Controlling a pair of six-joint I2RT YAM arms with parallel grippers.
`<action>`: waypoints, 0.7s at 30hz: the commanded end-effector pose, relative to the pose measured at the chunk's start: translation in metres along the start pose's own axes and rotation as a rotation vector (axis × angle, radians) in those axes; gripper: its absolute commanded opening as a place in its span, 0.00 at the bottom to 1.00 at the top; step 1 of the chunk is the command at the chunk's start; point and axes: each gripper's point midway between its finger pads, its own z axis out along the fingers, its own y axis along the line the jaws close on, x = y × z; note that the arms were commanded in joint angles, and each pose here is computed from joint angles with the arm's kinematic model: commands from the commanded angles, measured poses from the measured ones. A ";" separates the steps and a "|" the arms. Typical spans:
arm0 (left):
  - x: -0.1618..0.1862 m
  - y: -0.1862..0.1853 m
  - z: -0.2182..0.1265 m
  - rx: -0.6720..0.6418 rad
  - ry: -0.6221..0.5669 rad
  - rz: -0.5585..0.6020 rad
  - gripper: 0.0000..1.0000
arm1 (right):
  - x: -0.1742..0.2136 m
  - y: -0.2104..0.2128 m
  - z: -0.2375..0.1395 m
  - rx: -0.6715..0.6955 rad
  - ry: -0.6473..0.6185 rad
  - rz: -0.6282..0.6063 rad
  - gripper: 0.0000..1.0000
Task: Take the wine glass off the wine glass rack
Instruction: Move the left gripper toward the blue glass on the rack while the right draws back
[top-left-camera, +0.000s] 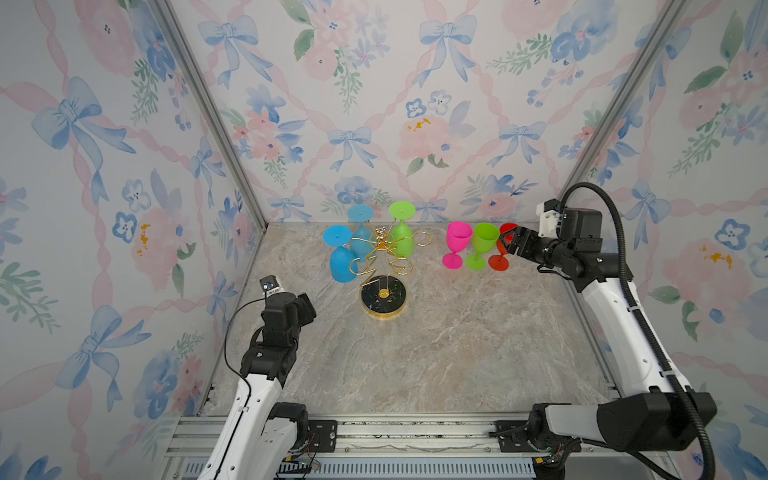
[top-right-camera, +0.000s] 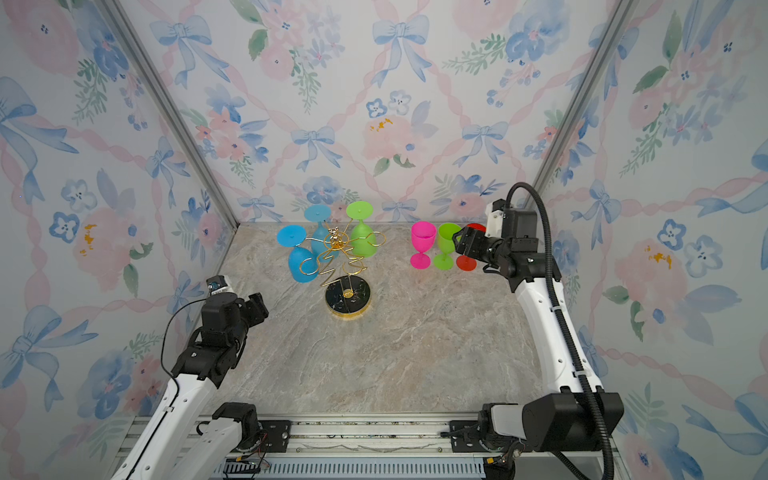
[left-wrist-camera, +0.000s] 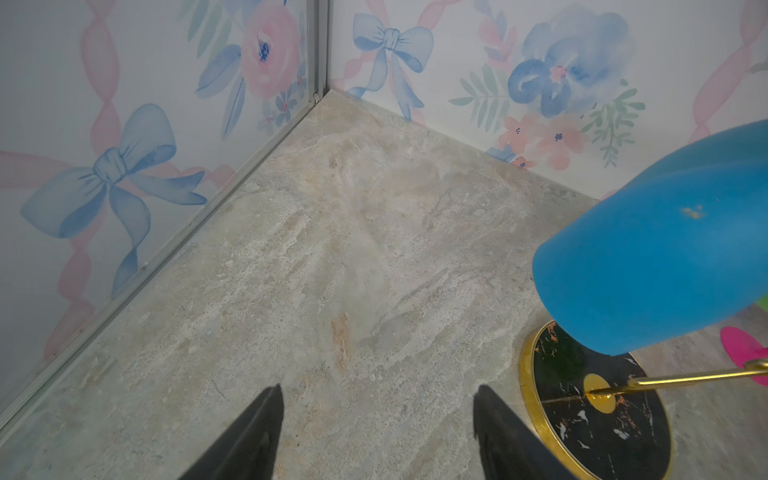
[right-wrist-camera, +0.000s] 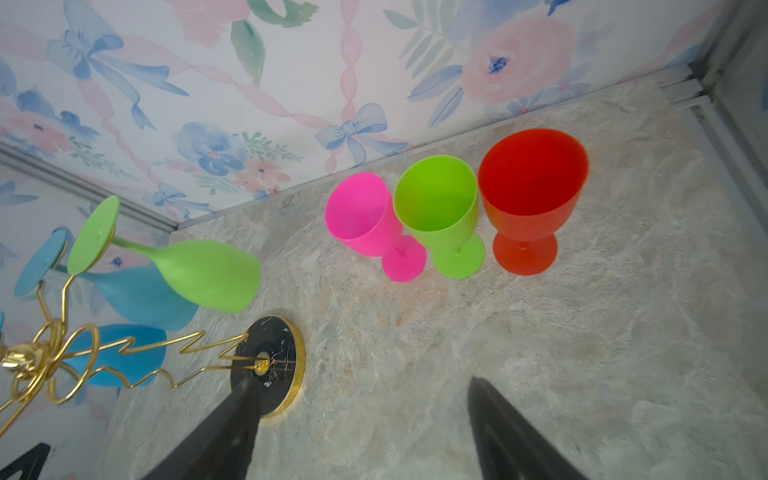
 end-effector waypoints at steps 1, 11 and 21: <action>-0.030 -0.025 -0.006 0.162 -0.001 -0.071 0.74 | 0.027 0.023 0.009 -0.081 0.044 -0.104 0.81; -0.081 -0.056 -0.009 0.386 0.051 -0.232 0.74 | 0.094 0.046 0.010 -0.181 0.117 -0.207 0.83; -0.110 -0.101 -0.015 0.632 0.153 -0.331 0.73 | 0.116 0.056 0.007 -0.238 0.110 -0.221 0.84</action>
